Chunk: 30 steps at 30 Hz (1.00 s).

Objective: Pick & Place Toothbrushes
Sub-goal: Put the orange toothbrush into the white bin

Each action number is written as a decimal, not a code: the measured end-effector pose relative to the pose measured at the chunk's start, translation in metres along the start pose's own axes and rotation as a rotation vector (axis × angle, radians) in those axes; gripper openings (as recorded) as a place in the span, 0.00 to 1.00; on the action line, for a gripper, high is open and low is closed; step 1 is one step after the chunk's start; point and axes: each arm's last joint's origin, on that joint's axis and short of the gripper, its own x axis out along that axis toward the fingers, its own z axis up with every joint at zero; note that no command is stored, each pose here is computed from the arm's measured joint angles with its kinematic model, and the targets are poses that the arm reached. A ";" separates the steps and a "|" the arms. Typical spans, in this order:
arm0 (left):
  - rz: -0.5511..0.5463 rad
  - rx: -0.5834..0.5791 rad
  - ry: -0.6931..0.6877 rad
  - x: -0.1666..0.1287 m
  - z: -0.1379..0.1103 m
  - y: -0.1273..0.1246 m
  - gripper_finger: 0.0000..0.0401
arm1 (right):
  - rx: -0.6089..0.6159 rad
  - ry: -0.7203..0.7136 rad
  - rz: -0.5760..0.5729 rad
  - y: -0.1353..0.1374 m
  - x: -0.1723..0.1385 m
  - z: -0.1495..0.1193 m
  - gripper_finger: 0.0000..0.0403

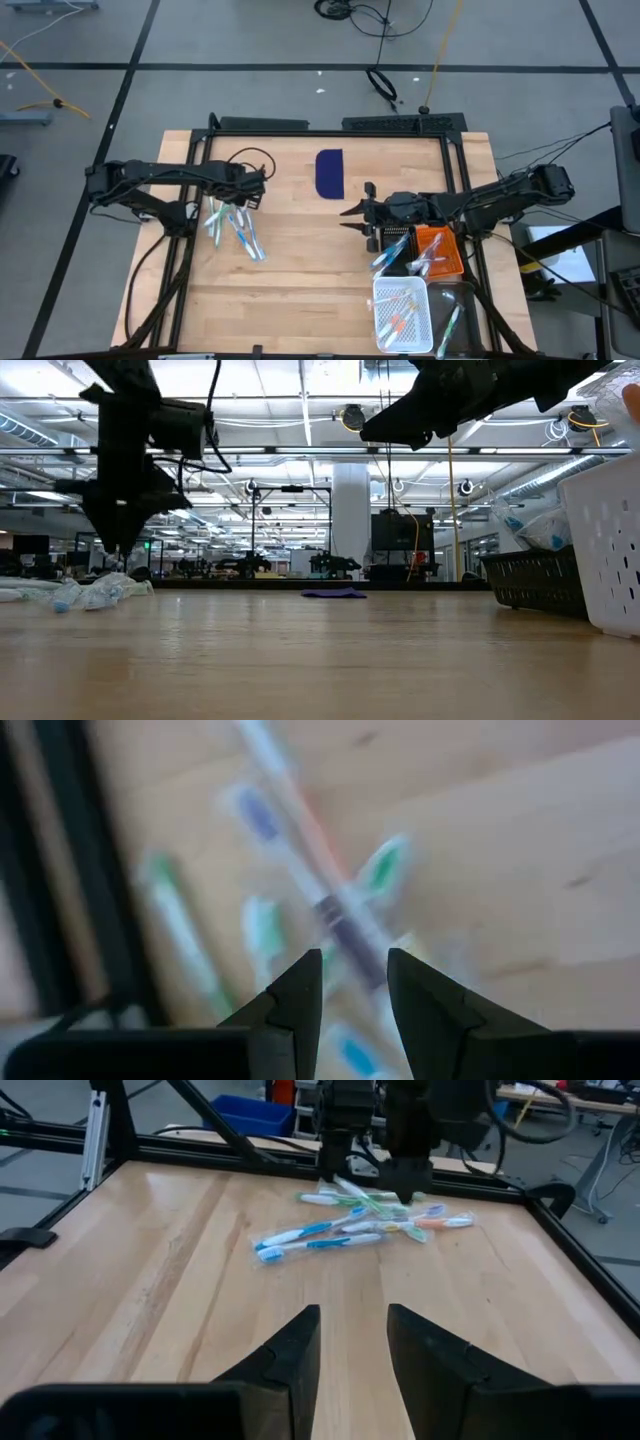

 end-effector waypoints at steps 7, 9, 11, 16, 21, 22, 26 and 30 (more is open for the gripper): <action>-0.049 -0.042 0.021 0.019 0.000 0.006 0.29 | 0.000 -0.002 0.000 0.000 0.000 -0.004 0.27; -0.063 -0.064 0.011 0.024 0.001 0.008 0.29 | 0.001 -0.007 -0.001 0.000 -0.001 -0.008 0.27; -0.085 -0.081 0.002 0.031 0.001 0.008 0.29 | 0.002 -0.015 -0.001 0.001 -0.001 -0.010 0.27; -0.132 -0.110 -0.017 0.040 0.004 0.008 0.29 | 0.007 -0.063 -0.005 0.001 -0.003 -0.016 0.27; -0.122 -0.163 -0.006 0.050 0.004 0.015 0.29 | 0.008 -0.070 -0.005 0.001 -0.003 -0.016 0.27; -0.118 -0.165 0.002 0.052 0.003 0.016 0.29 | 0.008 -0.070 -0.005 0.001 -0.003 -0.016 0.27; -0.121 -0.157 0.016 0.054 0.003 0.017 0.24 | 0.008 -0.070 -0.005 0.001 -0.003 -0.016 0.27; -0.156 -0.140 -0.006 0.053 0.005 0.015 0.06 | 0.008 -0.071 -0.005 0.001 -0.003 -0.016 0.27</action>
